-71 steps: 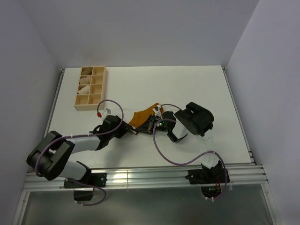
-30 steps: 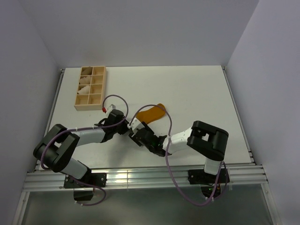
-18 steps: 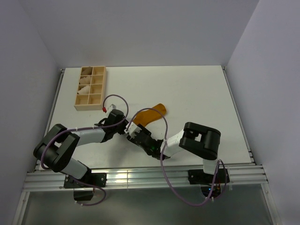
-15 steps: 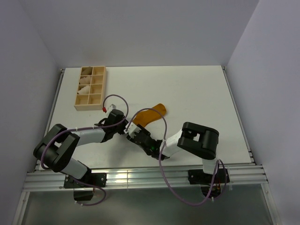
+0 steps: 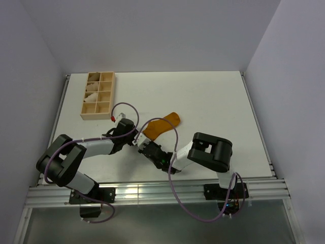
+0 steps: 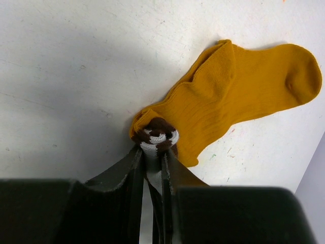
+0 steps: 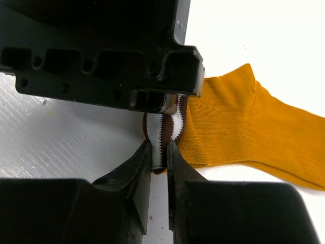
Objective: Roll the socks
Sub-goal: Roll the sock at the center of the board.
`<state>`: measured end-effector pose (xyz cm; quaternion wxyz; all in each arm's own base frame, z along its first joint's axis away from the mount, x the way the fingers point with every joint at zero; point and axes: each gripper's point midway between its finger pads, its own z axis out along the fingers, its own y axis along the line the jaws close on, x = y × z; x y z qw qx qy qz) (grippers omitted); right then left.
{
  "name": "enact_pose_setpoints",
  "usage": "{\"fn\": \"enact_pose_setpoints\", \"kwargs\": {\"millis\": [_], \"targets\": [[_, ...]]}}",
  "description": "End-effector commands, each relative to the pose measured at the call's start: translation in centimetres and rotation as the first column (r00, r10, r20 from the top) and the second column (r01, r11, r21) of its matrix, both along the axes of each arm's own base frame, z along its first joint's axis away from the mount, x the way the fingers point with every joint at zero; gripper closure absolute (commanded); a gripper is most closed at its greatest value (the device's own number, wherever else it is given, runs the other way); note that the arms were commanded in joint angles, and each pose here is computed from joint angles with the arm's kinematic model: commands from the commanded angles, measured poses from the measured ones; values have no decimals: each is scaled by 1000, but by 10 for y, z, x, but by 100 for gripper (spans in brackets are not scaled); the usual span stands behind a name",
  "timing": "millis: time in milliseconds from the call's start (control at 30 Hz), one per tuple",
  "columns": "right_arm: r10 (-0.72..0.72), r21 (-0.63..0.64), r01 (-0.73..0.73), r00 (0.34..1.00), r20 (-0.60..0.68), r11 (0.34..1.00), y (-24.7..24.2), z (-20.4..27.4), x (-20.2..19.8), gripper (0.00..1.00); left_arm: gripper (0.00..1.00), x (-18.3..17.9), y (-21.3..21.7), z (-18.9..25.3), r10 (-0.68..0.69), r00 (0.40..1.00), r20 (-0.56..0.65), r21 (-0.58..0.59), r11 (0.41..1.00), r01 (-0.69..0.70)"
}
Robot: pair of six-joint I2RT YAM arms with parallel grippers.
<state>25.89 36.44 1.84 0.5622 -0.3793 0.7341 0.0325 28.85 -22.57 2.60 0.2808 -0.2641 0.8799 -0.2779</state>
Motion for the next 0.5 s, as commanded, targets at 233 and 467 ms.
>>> {"fn": "enact_pose_setpoints", "kwargs": {"millis": [233, 467], "targets": [[32, -17, -34, 989, -148, 999, -2, -34, -11, 100, 60, -9, 8, 3, 29, 999, -17, -23, 999, -29], [66, 120, -32, 954, -294, 992, -1, -32, -11, 100, 39, -4, 27, 28, 115, 991, 66, -73, 991, -110]]}}
